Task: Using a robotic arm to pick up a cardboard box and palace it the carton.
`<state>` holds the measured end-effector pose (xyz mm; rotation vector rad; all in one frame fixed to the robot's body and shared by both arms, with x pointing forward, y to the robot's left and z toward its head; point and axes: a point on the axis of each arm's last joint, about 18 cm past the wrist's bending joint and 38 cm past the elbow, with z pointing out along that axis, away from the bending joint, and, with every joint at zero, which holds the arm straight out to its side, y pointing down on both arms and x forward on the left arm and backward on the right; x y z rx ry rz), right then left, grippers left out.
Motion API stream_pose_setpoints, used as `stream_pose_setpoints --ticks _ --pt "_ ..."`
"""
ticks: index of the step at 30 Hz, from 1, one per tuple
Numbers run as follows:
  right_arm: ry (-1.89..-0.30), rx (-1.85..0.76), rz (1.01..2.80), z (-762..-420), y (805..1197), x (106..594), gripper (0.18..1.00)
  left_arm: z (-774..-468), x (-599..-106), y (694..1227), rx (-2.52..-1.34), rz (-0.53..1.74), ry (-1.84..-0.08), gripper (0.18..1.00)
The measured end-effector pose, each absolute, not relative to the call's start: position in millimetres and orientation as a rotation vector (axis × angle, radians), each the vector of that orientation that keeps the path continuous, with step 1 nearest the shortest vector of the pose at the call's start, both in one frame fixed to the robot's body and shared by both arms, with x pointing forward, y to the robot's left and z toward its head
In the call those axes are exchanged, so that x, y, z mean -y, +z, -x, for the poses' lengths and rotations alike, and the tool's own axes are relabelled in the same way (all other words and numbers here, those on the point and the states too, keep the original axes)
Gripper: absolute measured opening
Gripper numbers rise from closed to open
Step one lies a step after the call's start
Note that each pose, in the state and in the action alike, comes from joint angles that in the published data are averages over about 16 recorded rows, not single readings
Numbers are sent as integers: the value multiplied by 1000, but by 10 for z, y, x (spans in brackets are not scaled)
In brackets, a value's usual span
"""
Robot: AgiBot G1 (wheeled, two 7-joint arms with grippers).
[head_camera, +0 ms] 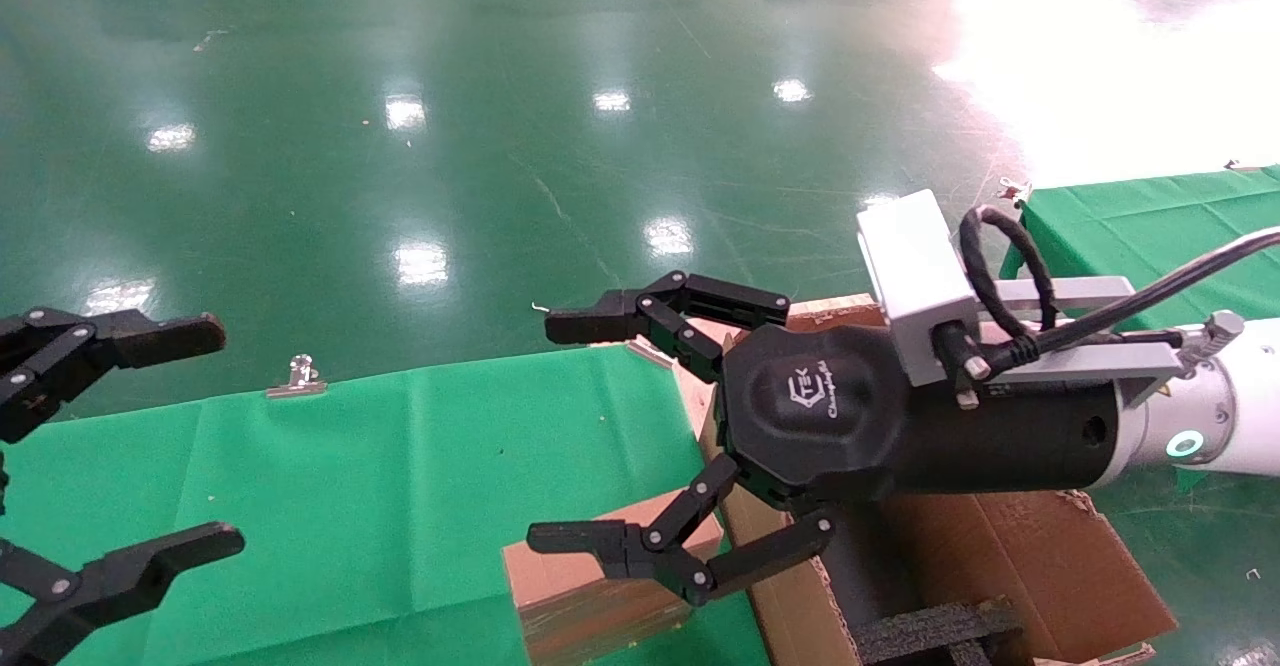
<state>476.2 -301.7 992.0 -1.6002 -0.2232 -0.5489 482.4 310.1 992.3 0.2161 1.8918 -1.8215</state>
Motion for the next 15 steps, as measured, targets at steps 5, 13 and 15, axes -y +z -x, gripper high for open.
stream_pose_setpoints --ticks 5,13,15 --pt "-549 223 1600 -4762 9920 3017 1001 -4824 -3101 9923 -1892 -216 -1822 1001" --pt "-549 223 1600 -4762 9920 3017 1001 -4824 -3101 9923 -1892 -216 -1822 1001" --pt "-549 223 1600 -4762 9920 3017 1001 -4824 -3101 9923 -1892 -216 -1822 1001"
